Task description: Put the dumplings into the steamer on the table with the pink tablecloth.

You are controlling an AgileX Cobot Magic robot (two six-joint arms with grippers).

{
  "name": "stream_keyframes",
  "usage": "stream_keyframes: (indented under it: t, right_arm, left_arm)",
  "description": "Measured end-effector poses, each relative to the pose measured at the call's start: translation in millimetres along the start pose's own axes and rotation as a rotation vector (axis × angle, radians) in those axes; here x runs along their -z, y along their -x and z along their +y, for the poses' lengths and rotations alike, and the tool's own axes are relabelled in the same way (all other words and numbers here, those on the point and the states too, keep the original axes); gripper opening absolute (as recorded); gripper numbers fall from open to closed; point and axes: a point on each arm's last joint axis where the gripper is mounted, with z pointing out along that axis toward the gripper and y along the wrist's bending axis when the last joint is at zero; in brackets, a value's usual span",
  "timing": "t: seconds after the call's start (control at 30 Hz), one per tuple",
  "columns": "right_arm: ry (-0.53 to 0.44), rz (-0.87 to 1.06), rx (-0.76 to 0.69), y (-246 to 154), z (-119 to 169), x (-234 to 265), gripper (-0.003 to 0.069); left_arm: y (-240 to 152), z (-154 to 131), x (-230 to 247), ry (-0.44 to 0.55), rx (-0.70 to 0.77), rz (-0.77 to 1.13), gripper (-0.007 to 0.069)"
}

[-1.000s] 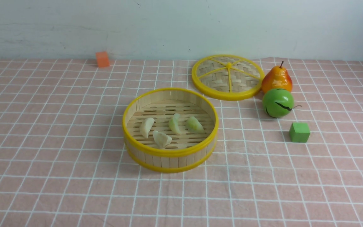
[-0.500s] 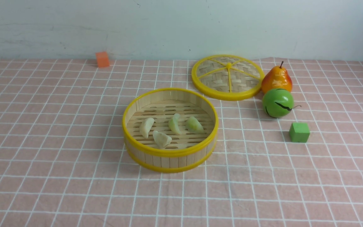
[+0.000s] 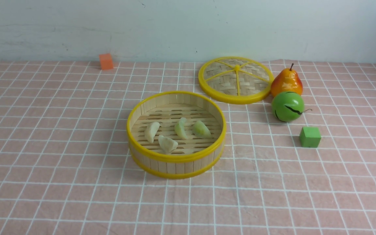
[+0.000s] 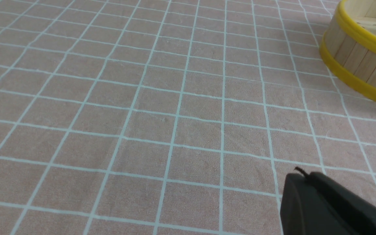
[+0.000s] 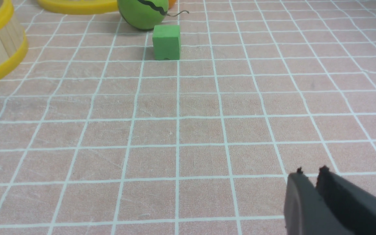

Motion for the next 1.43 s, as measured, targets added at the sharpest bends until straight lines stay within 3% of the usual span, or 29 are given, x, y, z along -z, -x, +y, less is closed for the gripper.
stream_keyframes:
  t: [1.43]
  right_arm:
    - [0.000, 0.000, 0.000, 0.0, 0.0, 0.0, 0.0125]
  left_arm:
    - [-0.1, 0.0, 0.0, 0.000, 0.000, 0.001, -0.0011]
